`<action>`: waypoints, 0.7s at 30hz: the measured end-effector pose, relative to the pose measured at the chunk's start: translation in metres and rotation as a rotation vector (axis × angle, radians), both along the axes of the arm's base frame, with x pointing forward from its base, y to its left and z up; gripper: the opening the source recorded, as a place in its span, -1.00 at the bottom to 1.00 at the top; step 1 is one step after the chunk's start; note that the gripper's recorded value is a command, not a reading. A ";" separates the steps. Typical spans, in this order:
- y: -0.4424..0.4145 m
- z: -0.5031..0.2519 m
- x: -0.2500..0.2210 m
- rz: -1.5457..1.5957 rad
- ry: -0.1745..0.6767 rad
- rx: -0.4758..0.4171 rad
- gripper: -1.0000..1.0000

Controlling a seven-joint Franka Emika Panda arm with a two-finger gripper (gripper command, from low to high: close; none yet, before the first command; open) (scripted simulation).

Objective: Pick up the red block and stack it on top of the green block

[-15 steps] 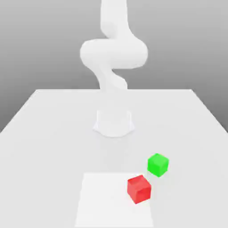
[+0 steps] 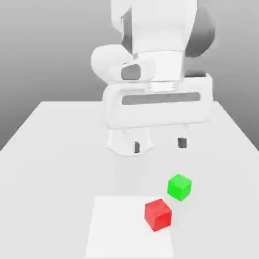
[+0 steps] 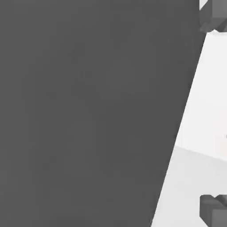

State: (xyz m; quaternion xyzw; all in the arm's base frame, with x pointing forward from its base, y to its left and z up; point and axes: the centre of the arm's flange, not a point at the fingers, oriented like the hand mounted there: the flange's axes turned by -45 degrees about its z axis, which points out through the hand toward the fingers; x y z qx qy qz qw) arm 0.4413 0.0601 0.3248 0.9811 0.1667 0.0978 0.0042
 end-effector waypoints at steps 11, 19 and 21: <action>0.012 -0.170 -0.043 0.114 0.193 -0.035 0.00; 0.012 -0.178 -0.044 0.114 0.193 -0.036 -1.00; 0.012 -0.162 -0.043 0.114 0.193 -0.036 -1.00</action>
